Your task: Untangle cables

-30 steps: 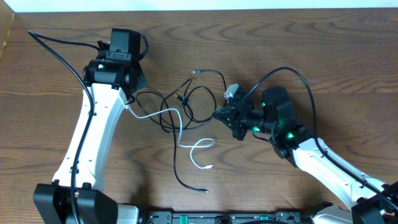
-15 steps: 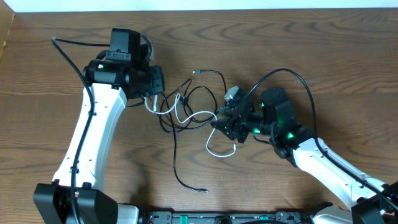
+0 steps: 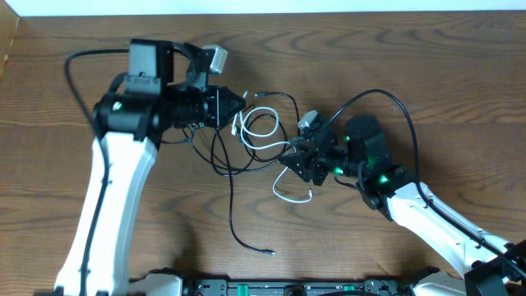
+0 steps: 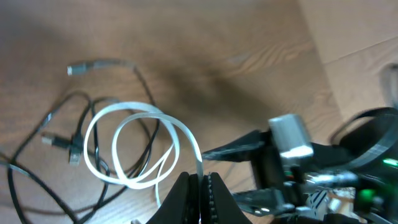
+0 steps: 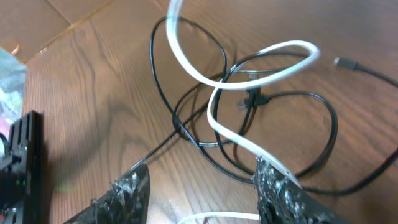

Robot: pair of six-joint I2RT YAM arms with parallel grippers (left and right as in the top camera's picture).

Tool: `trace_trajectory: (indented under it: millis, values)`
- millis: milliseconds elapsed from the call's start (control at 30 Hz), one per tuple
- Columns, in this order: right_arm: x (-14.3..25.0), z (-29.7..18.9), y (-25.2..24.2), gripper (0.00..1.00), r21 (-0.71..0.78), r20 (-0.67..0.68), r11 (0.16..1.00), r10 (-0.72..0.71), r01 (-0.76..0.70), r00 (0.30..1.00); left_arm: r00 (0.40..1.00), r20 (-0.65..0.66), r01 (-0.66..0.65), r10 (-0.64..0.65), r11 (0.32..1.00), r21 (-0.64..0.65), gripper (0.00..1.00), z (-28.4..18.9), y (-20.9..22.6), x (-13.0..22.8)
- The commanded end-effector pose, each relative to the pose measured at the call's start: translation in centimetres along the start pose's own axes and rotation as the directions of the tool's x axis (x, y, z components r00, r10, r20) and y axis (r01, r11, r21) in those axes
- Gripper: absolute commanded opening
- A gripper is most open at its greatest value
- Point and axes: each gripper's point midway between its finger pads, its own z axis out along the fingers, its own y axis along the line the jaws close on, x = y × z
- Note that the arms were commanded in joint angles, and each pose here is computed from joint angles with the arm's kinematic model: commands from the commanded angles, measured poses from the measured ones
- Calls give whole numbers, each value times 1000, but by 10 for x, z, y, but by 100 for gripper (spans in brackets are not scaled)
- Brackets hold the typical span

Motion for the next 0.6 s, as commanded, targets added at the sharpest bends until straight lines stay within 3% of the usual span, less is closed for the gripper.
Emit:
trace_trajectory:
  millis: [0,67,300,333,433,567]
  values:
    - [-9,1,2,52,-8,30,1000,0,0,1000,995,87,-43,39,998,46,7,-30,-31,-6]
    - [-16,0,3,52,-10,56,1000,-17,18,998,992,111,-73,63,993,88,7,-40,-46,-5]
    - [-47,-4,-8,51,34,186,988,140,-149,973,979,167,-131,113,986,104,7,-62,-68,-2]
    - [-47,-4,-12,53,57,193,987,139,-153,971,980,167,-131,112,986,104,7,-62,-68,-2]
    - [-50,-7,-29,70,151,223,975,130,-166,966,981,164,-120,102,987,106,7,-62,-68,-2]
    - [-59,-11,-37,75,220,246,973,12,-68,969,982,164,-111,93,988,107,7,-63,-68,-2]
